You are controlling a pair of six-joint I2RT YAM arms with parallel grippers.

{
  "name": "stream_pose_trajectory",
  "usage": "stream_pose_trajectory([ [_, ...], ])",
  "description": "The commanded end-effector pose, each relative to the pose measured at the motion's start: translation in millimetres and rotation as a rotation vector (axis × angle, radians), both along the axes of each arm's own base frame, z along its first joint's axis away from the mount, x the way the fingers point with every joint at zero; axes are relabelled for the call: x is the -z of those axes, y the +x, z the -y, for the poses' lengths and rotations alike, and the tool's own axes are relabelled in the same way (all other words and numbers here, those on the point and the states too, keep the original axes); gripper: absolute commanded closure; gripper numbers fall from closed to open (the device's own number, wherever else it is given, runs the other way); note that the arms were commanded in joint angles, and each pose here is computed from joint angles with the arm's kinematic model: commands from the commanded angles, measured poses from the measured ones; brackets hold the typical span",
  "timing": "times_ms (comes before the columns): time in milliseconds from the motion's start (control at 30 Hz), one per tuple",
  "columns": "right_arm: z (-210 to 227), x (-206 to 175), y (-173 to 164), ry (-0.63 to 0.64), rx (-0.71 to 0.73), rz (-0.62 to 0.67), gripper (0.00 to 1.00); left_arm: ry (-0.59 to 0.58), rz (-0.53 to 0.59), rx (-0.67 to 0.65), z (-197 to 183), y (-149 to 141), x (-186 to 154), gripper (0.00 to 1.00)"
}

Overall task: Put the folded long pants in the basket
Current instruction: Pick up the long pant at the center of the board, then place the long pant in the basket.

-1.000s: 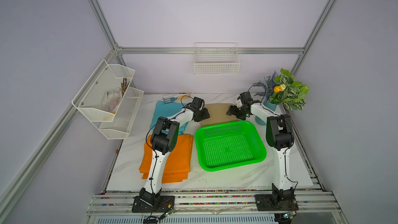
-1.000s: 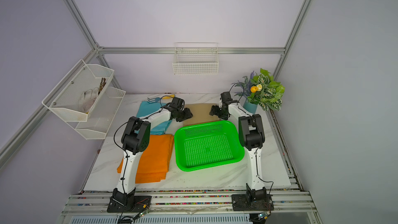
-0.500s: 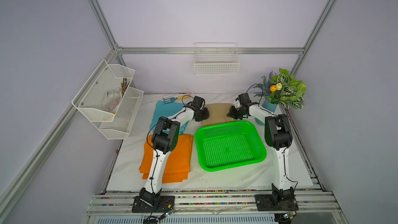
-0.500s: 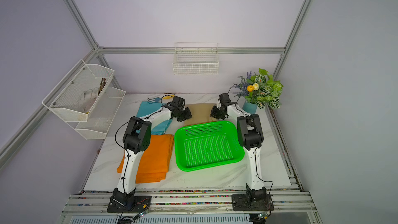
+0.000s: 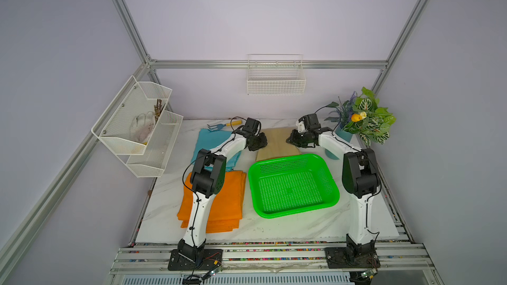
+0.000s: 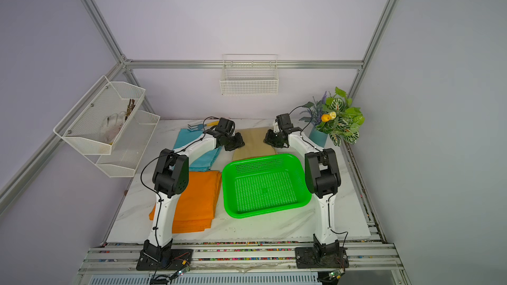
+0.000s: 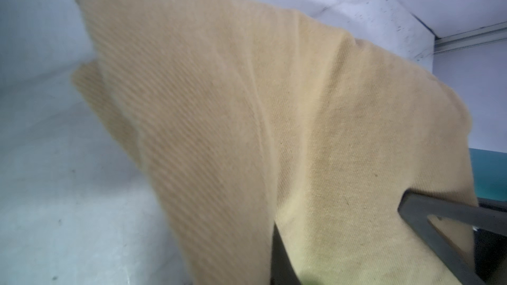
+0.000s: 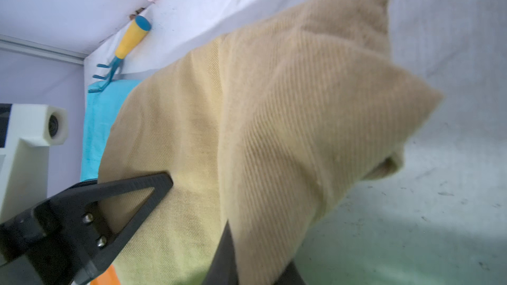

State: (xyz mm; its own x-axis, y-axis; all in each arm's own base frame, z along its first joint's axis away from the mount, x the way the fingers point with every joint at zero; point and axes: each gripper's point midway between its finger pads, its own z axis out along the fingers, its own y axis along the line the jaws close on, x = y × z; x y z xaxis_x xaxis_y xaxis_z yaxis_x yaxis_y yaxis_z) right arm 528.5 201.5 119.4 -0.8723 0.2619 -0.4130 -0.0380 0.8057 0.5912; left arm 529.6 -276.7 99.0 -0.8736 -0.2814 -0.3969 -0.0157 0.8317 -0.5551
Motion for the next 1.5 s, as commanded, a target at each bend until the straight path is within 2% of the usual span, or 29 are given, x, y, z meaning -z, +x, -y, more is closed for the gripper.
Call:
stream_pose_trajectory([
  [0,-12,-66,6,0.049,-0.041,0.134,1.00,-0.100,0.202,0.019,13,7,-96,1.00],
  [167,-19,-83,10,0.049,-0.061,0.160,1.00,-0.116,0.293,-0.011,2,10,-133,1.00],
  [467,-25,-129,8,0.052,-0.073,0.248,1.00,-0.145,0.364,-0.032,-13,9,-175,1.00],
  [833,-32,-181,-13,-0.004,-0.116,0.336,1.00,-0.159,0.477,-0.042,-31,-19,-231,1.00],
  [1100,-19,-199,-52,-0.052,-0.139,0.337,1.00,-0.224,0.424,0.017,-14,-60,-233,1.00],
  [1333,3,-182,-116,-0.110,-0.178,0.237,1.00,-0.239,0.329,0.100,16,-126,-208,1.00],
  [1467,16,-166,-155,-0.124,-0.178,0.169,1.00,-0.194,0.248,0.170,25,-165,-183,1.00],
])
